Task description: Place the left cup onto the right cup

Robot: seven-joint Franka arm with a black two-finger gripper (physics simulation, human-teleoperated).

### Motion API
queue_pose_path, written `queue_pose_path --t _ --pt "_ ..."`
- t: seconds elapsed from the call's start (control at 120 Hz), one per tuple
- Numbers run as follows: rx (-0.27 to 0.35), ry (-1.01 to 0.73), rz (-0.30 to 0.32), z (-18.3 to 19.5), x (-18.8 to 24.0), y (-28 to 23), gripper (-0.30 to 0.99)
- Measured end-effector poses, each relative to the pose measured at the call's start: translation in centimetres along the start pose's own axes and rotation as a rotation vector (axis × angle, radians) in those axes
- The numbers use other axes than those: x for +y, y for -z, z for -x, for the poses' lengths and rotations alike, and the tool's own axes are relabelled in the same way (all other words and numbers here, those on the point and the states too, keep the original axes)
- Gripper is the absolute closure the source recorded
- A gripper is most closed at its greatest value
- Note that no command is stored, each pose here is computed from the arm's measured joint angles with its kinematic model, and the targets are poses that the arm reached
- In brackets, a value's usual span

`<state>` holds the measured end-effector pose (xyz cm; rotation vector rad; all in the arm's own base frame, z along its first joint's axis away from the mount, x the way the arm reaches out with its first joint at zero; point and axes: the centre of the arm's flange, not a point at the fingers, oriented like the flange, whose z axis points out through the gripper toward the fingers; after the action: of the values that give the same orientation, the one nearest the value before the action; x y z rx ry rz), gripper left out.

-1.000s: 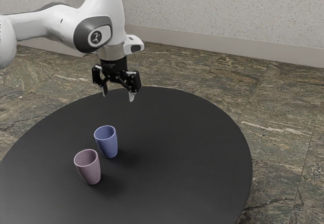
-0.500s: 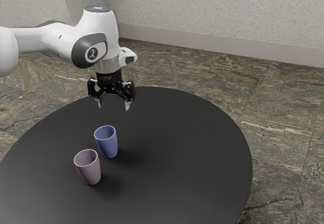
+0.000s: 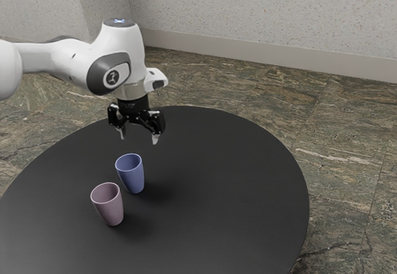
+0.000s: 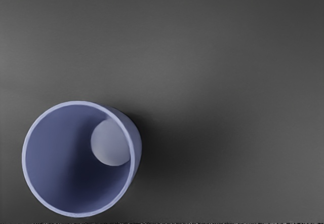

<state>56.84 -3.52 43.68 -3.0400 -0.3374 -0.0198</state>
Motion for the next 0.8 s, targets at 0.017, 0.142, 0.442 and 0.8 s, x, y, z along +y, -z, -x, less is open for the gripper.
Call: queue_pose_path --t 0.017,0.142,0.442,0.8 --pt "0.0 -0.002 0.0 0.0 0.0 0.0 0.0" --pt "-0.003 -0.014 -0.001 0.4 -0.3 -0.7 0.0" --pt "0.009 -0.028 0.006 0.5 -1.6 -3.1 0.0" --pt "0.04 -0.053 0.024 -0.2 -2.2 -4.5 0.0"
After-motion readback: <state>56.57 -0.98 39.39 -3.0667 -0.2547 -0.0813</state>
